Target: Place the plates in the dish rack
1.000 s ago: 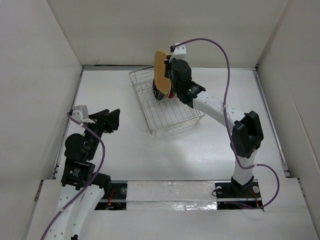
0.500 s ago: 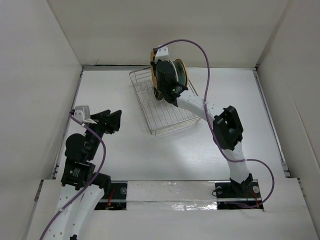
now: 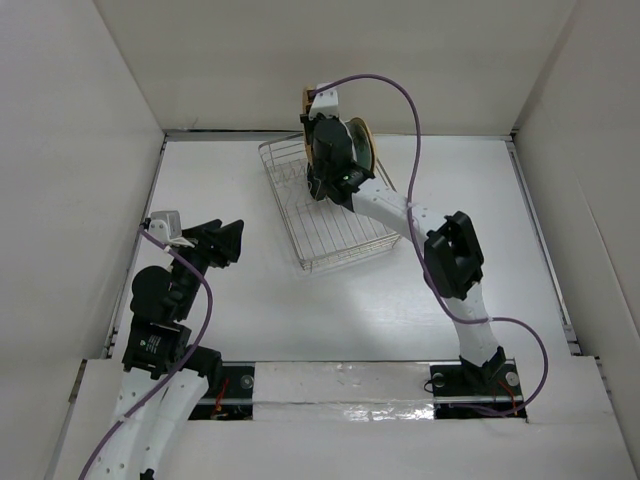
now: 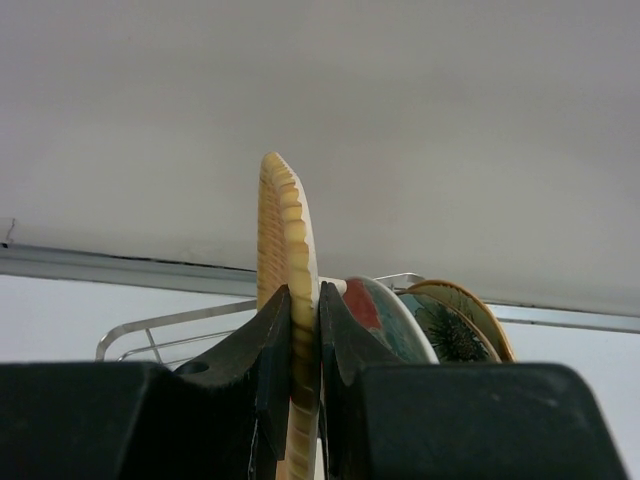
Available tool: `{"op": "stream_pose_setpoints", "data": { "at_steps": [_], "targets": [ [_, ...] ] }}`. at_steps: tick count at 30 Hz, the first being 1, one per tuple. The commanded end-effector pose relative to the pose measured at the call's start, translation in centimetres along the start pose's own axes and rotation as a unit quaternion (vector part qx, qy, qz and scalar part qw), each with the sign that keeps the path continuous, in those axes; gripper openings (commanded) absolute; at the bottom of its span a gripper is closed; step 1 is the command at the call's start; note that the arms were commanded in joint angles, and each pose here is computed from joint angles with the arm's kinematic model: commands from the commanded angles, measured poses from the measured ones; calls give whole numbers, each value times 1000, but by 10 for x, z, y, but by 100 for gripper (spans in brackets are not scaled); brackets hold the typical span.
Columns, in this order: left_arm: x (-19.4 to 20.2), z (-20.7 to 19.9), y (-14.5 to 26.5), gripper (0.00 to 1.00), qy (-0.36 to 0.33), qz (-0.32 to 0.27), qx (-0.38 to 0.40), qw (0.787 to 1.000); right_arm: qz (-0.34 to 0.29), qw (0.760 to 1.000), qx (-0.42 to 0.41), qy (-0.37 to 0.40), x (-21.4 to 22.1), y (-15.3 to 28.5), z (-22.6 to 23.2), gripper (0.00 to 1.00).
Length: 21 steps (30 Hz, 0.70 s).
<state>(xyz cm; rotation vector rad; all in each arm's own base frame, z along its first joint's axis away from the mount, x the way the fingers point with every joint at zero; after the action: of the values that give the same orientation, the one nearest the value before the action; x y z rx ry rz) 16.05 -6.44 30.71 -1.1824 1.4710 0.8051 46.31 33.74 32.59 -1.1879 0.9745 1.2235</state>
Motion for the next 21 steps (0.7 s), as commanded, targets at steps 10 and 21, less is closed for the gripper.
{"op": "stream_pose_setpoints", "data": {
  "at_steps": [10,21],
  "targets": [
    [-5,-2,-2,53,-7,-15,11,1000,-16,996,-18,-88,24,-17,2,0],
    [-5,-3,-1,53,-6,-17,13,1000,9,996,-15,-85,92,36,3,0]
  ]
}}
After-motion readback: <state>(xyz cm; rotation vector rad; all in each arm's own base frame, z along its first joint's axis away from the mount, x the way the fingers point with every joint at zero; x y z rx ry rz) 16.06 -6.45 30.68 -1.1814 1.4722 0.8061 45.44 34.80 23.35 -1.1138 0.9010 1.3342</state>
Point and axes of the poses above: each gripper's point midway between its finger pads, its own y axis back along the fingers, its own z axis along the line the jaws close on, x = y × z, the point moved 8 cm from there along y, back along the fingers, and after that the axes turned 11 degrees about -y, right-handed, at the moved point
